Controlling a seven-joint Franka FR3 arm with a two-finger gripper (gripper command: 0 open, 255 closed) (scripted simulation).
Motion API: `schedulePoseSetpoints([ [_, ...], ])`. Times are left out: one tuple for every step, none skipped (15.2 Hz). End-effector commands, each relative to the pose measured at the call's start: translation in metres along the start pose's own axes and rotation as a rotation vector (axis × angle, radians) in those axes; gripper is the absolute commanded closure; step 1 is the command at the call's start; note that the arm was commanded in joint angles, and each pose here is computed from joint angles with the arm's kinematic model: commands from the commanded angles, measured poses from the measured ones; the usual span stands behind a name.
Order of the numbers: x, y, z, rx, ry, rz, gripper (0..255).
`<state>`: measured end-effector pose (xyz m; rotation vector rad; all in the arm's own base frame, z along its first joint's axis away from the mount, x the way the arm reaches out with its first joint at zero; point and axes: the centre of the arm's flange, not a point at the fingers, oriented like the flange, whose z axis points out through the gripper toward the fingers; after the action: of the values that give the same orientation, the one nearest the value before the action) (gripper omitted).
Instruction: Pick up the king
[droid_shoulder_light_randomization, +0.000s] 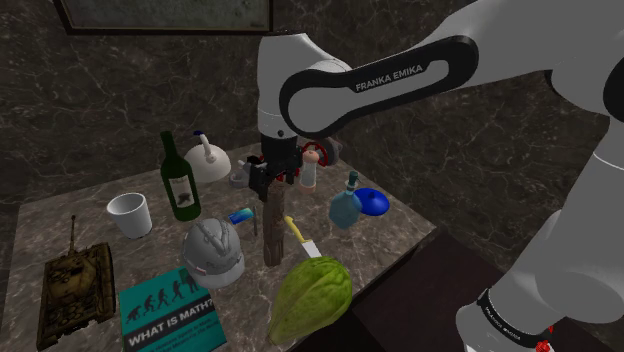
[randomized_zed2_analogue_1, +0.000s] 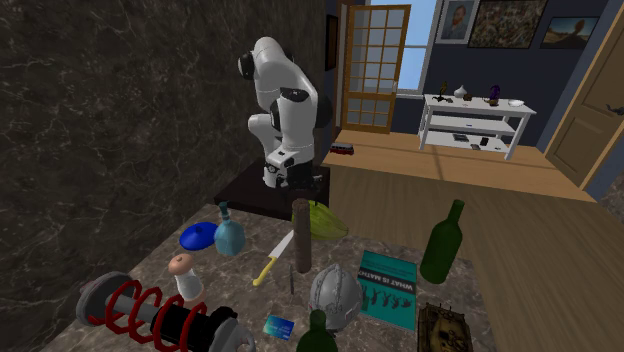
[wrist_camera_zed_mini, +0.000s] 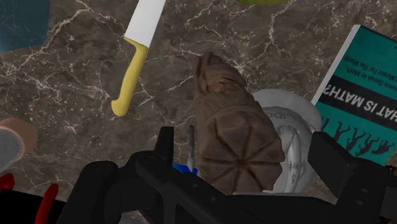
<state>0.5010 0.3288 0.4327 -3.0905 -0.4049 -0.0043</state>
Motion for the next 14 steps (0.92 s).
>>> schedulePoseSetpoints([
  [0.003, 0.0001, 0.0104, 0.0, 0.001, 0.0, 0],
  [0.003, 0.0002, 0.0157, 0.0, 0.001, 0.0, 0],
  [0.0029, 0.0003, 0.0188, 0.0, 0.001, 0.0, 0],
  [0.0029, 0.0003, 0.0188, 0.0, 0.001, 0.0, 0],
  [0.0027, -0.0001, 0.0184, 0.0, 0.001, 0.0, 255],
  [0.0028, -0.0002, 0.0183, 0.0, 0.001, 0.0, 255],
  [0.0029, -0.0002, 0.0183, 0.0, 0.001, 0.0, 255],
  [0.0029, -0.0001, 0.0182, 0.0, 0.001, 0.0, 255],
  [0.003, -0.0002, 0.0182, 0.0, 0.001, 0.0, 255],
  [0.003, -0.0001, 0.0182, 0.0, 0.001, 0.0, 255],
  [0.003, -0.0001, 0.0182, 0.0, 0.001, 0.0, 255],
  [0.003, -0.0001, 0.0182, 0.0, 0.001, 0.0, 255],
  [0.0029, -0.0001, 0.0182, 0.0, 0.001, 0.0, 255],
  [0.0029, 0.0003, 0.0188, 0.0, 0.001, 0.0, 255],
])
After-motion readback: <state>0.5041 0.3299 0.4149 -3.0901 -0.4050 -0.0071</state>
